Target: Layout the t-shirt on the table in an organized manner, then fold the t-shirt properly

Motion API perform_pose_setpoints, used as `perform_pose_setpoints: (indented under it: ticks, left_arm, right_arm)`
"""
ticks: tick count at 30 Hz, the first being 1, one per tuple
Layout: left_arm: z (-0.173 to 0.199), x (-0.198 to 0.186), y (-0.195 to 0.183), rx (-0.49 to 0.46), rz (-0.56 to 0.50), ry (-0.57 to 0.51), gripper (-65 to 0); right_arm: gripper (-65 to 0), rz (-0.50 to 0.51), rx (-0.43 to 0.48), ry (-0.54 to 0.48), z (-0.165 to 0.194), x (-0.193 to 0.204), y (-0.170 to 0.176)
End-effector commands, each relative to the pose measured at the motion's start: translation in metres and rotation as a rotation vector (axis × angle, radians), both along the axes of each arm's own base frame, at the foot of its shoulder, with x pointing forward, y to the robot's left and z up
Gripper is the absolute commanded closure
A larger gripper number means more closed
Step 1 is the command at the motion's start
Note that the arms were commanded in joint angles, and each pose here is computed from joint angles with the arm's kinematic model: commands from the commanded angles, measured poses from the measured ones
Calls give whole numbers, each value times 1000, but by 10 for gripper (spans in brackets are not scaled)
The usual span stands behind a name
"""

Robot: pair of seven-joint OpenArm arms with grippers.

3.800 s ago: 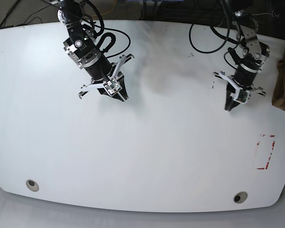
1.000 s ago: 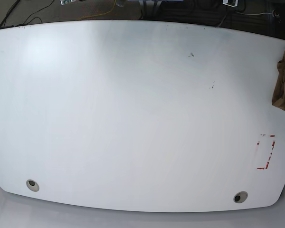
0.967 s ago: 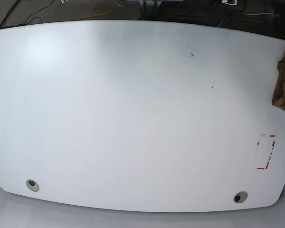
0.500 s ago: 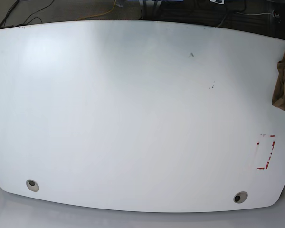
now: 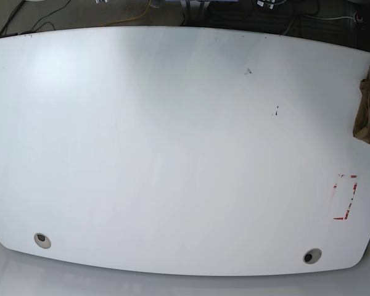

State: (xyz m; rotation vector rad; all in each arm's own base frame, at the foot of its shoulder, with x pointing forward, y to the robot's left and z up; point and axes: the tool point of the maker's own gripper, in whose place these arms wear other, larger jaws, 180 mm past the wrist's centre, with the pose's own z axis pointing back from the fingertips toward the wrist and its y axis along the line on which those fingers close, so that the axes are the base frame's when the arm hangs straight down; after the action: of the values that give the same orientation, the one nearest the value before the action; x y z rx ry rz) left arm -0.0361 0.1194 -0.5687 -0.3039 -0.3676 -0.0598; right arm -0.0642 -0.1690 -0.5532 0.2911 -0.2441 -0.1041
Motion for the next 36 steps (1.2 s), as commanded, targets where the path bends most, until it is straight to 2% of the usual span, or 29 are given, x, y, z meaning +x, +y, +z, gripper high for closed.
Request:
perform_pose_setpoints:
  ticks: [1,6,12,21,26,31,36]
  left_arm:
    - [-9,1,0,-5,-7,18,-21]
    - [-28,3,-10,-24,-24,67,-21]
    - [-53,7,5,50,-20,127,-21]
    - [-77,5,15,64,13,244,-21]
    - [-84,16,28,120,32,247,-21]
    - [-87,14,30,155,-21,259,-21]
    - [-91,17,37,210,-19,273,-21]
  right_arm:
    - [0,2,17,23,-8,-4,0]
    - [0,-11,42,26,-24,2,2]
    - [0,-66,74,46,-42,7,9]
    - [0,-113,99,67,-58,17,10]
    - [0,-61,76,96,-67,19,11]
    - [0,-39,29,114,-76,21,8]
    - [0,-24,17,127,-81,28,10]
